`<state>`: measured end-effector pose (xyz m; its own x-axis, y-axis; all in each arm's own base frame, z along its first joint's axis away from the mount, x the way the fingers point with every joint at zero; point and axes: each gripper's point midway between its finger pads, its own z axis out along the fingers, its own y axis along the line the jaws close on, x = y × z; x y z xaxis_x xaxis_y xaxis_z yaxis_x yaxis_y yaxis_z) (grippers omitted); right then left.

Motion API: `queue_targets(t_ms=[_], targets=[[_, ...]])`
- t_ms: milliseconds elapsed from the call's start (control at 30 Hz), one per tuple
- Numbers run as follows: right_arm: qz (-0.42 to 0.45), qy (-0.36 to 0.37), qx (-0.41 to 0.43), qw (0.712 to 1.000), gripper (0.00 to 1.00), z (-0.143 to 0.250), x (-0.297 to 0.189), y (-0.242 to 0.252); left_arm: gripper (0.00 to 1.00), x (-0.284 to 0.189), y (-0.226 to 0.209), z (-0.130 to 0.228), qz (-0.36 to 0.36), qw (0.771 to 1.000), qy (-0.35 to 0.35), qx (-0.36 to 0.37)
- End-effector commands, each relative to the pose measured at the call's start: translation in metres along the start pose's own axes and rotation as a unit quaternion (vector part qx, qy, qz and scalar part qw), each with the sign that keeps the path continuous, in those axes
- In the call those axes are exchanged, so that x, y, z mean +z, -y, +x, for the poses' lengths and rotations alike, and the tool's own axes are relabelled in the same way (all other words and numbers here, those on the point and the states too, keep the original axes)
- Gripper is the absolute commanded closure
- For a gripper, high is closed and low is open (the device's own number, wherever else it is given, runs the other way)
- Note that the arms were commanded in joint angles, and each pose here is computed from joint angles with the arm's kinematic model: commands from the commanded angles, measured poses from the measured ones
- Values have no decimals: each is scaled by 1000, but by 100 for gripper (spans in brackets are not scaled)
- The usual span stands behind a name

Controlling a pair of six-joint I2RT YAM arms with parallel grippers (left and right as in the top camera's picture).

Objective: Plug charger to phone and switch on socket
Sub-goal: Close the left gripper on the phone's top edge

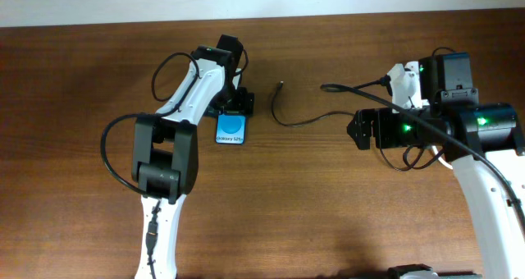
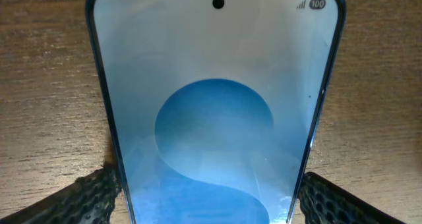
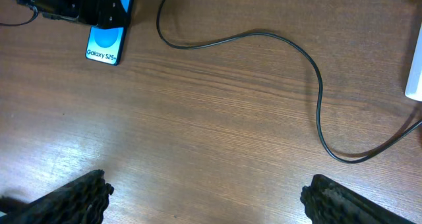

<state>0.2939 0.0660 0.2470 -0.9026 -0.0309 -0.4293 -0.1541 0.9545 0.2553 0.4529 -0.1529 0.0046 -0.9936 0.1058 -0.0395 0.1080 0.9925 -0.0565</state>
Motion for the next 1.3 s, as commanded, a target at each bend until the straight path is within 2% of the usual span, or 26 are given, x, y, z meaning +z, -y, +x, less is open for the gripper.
queue_targets(t_ms=[0,300,867,900,1267], targets=[[-7,4,0,1000,2,-3,-2,-4,10,14,6,0,1,1000,-4,14],[-7,4,0,1000,2,-3,-2,-4,15,14,6,0,1,1000,-5,14],[-7,4,0,1000,2,-3,-2,-4,17,14,6,3,1,1000,-10,14],[-7,4,0,1000,2,-3,-2,-4,20,14,6,3,1,1000,-10,14],[-7,2,1,1000,2,-2,-2,-4,25,11,5,-1,3,1000,-5,12]])
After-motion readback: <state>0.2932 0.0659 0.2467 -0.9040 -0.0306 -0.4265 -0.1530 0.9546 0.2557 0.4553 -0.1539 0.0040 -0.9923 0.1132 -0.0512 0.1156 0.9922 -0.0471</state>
